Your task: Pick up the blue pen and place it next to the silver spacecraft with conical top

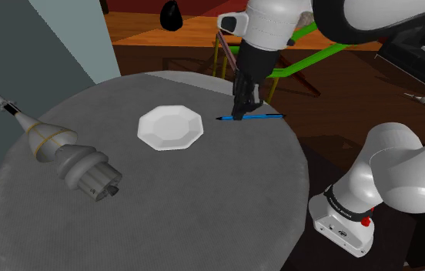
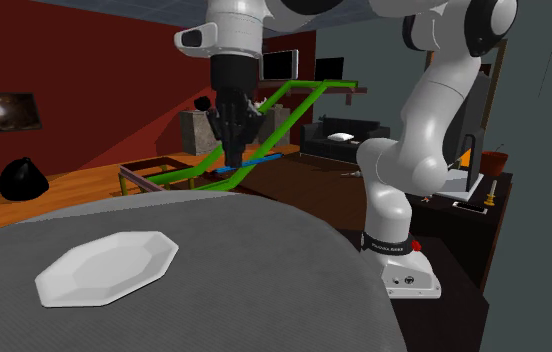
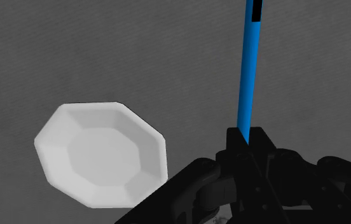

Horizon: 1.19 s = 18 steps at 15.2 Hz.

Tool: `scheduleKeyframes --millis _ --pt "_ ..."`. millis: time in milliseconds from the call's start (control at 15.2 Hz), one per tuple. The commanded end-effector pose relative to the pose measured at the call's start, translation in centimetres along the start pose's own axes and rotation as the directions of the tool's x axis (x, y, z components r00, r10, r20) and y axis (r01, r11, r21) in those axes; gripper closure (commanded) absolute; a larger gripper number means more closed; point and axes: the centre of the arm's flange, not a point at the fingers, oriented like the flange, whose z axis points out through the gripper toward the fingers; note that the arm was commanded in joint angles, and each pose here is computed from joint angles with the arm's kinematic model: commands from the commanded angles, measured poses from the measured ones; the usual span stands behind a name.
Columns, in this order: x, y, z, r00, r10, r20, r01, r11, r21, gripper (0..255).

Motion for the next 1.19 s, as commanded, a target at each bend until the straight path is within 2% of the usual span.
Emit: scheduleKeyframes --millis 0,594,1122 --pt "0.0 0.0 -1.1 1.0 0.0 0.0 0.0 1.0 0.0 255" --pt "0.5 -0.1 -5.6 1.0 0.0 0.0 0.0 1.0 0.0 255" --pt "10.9 -1.7 -4.6 1.0 0.0 0.0 0.0 1.0 0.0 255"
